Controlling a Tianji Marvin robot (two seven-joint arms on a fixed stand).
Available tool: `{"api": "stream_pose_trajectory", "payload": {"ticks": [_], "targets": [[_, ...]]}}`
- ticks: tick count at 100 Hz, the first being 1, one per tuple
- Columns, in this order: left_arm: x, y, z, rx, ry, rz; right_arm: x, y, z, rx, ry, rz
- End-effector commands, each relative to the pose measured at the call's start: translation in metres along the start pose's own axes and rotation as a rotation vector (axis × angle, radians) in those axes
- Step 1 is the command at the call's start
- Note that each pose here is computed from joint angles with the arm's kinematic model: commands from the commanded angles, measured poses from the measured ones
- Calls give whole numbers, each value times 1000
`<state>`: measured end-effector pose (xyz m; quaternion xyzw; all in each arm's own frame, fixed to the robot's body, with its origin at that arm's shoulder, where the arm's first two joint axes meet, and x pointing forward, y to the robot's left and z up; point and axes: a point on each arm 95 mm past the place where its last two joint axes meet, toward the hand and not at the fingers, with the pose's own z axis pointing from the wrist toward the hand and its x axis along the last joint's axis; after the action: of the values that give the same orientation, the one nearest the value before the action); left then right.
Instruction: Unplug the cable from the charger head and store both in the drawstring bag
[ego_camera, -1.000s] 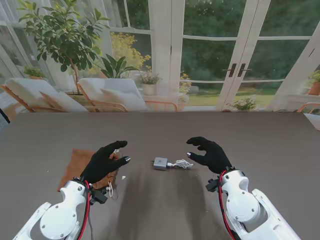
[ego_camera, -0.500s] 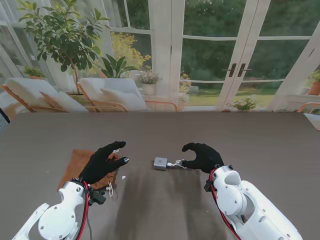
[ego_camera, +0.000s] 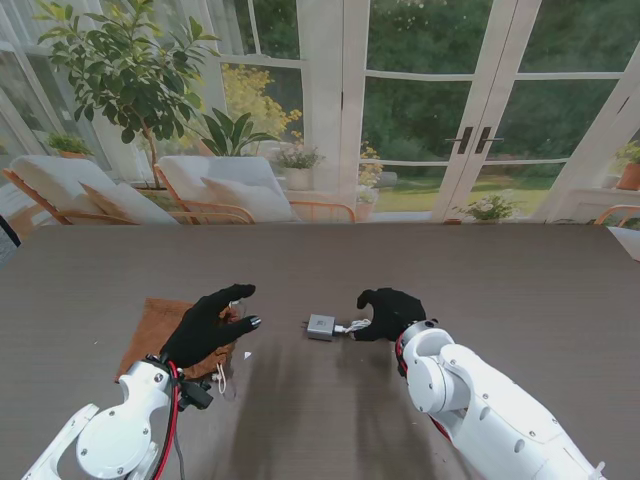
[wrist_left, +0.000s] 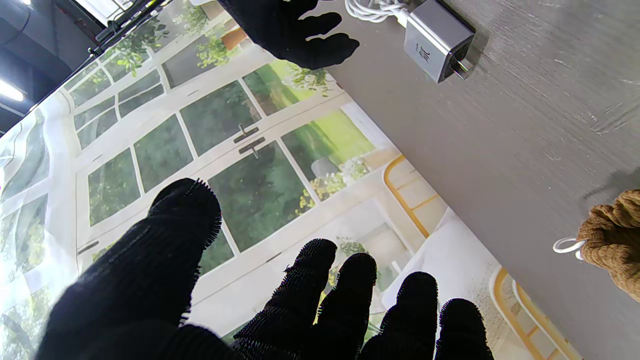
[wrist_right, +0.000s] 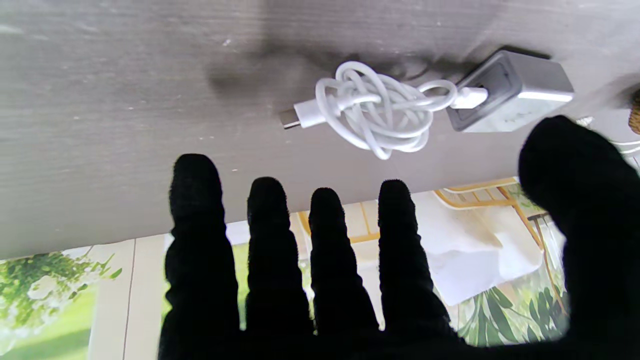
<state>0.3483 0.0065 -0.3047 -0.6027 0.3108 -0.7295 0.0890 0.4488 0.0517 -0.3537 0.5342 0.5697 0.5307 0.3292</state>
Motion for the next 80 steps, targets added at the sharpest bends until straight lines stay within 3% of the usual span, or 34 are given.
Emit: {"api": "stream_pose_trajectory", "payload": {"ticks": [1,35,80], "targets": [[0,3,0,-25,-5,-4,2,-4,5,25,0,-14],[-3,4,2,-41,-17,-4,3,-17,19,74,8,-93],[-4,6,2,-53,-28,-7,8,-37,31,65,28,-129]]}}
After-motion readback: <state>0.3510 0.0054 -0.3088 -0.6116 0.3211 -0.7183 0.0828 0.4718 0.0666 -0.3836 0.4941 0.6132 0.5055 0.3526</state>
